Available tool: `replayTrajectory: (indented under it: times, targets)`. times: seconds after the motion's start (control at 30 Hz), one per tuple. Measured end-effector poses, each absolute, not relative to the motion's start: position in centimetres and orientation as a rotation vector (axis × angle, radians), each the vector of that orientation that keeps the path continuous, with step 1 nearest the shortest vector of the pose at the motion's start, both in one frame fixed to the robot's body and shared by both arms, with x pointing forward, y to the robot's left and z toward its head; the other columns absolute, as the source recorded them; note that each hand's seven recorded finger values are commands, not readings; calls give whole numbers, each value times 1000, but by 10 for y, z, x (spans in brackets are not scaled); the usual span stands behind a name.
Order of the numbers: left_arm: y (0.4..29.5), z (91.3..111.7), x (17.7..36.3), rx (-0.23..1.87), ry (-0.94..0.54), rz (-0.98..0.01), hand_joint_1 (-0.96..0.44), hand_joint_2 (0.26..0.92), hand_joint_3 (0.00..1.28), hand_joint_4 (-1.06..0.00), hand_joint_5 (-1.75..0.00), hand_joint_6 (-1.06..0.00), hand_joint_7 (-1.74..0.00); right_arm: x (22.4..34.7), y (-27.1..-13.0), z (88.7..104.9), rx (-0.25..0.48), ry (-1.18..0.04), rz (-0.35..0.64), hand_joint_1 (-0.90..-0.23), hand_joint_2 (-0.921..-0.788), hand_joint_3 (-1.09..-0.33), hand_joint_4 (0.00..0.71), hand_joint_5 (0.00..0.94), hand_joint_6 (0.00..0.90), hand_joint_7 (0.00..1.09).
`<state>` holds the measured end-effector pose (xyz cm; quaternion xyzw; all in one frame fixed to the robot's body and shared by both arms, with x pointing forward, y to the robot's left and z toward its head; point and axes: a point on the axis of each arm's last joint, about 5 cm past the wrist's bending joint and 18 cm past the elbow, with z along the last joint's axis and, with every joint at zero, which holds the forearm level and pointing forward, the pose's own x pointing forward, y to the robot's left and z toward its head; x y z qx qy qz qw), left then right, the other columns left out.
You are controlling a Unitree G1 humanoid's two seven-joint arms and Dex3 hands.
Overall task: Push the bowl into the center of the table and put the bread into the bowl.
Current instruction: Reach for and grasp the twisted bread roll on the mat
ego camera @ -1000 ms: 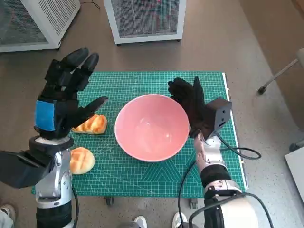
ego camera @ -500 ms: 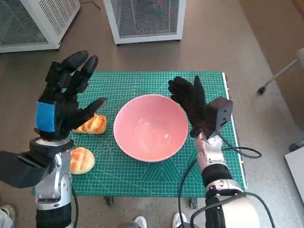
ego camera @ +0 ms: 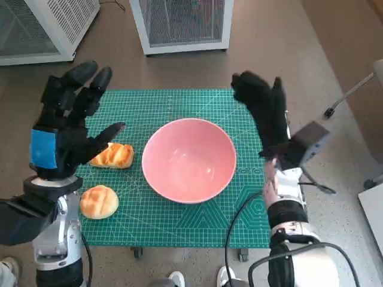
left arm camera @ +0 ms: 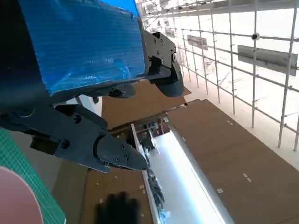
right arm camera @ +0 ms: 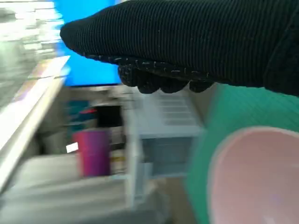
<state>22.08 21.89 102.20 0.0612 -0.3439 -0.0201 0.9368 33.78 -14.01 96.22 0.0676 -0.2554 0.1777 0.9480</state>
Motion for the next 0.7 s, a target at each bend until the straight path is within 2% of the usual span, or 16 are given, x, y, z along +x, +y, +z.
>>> replayTrajectory:
  times: [0.27,0.43,0.5,0.57,0.7]
  targets:
    - [230,1031,213,213,-727,-31,-205,920,67,-419,0,-65,-818,334,-150,983,115,-764,445,-581,-921,-670,234,3,350,11]
    - [243,1039,206,368,-709,-39,-214,904,55,-366,0,-17,-813,330,-155,988,110,-847,491,-585,-921,-660,235,3,351,12]
    - [248,1044,202,444,-689,-45,-205,877,39,-287,0,-8,-709,328,-157,988,113,-860,500,-585,-921,-651,235,3,351,11]
    - [252,1050,197,557,-646,-62,-150,824,21,-164,0,-3,-546,326,-158,987,118,-869,504,-583,-921,-642,235,2,350,11]
    - [259,1066,185,834,-483,-99,-21,759,10,-45,1,0,-371,324,-161,986,117,-877,504,-584,-921,-636,234,1,349,10]
